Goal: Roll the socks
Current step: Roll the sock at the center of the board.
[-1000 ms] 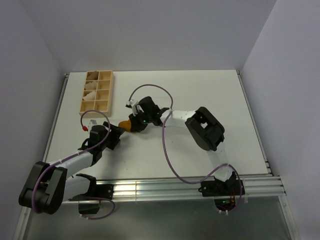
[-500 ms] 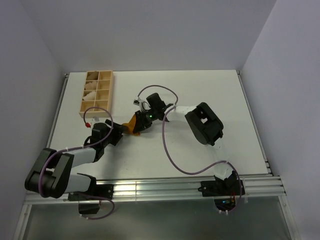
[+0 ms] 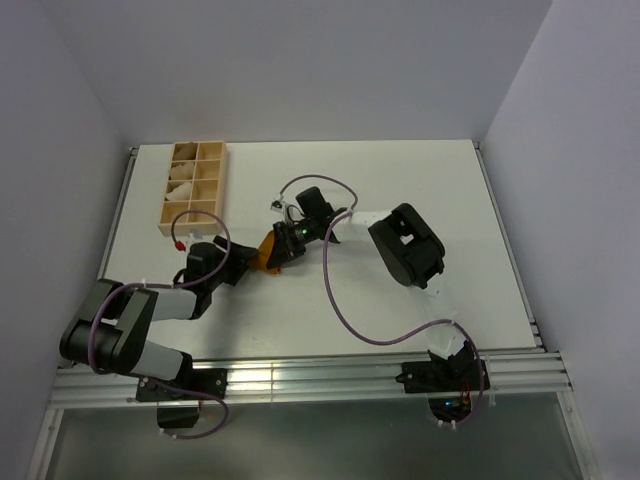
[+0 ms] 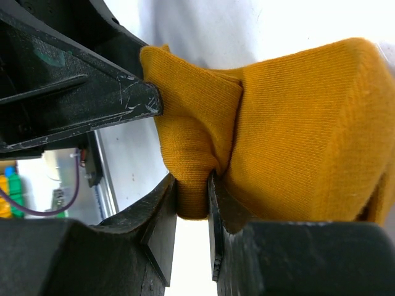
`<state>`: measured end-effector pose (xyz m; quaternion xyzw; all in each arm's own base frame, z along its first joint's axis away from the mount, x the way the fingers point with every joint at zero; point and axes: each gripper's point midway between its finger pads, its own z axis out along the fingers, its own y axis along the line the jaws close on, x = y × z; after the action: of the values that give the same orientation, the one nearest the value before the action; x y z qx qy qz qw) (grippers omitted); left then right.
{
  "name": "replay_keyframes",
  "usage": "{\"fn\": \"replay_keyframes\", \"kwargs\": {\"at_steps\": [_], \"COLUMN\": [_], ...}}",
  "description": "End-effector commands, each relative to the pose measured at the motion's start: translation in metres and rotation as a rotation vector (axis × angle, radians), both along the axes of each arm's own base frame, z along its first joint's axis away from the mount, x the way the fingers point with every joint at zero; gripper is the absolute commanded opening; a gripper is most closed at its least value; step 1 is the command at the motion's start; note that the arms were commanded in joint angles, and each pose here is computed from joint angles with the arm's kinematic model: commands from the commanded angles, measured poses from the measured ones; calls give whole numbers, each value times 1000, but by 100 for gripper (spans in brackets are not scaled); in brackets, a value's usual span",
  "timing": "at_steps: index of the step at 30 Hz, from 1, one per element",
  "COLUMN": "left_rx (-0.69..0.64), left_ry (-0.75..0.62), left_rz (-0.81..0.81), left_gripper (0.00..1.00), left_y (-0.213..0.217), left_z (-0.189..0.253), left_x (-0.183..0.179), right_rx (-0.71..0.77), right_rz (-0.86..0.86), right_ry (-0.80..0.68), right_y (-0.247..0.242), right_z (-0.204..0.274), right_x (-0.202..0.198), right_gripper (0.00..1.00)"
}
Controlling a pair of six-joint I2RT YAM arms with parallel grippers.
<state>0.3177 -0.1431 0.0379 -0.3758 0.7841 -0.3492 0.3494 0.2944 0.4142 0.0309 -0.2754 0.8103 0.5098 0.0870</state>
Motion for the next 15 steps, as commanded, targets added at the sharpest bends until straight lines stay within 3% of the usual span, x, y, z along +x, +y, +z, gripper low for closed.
{"fn": "replay_keyframes", "kwargs": {"at_steps": [1,9,15], "left_rx": [34,49,62], "left_ry": [64,94,117], "left_rz": [-20,-28,-35], "left_gripper": [64,61,51], "left_y": [0,-3,-6], "left_z": [-20,-27,-33], "left_x": [-9,-10,-10], "right_rx": [-63,-67,-46], "right_rz": [-19,-51,-58], "right_ry": [108,161,166], "right_y": [-9,-14,-13], "right_z": [-27,-31,-32], "right_x": [-11,-13,-13], "right_gripper": [0,0,1]}}
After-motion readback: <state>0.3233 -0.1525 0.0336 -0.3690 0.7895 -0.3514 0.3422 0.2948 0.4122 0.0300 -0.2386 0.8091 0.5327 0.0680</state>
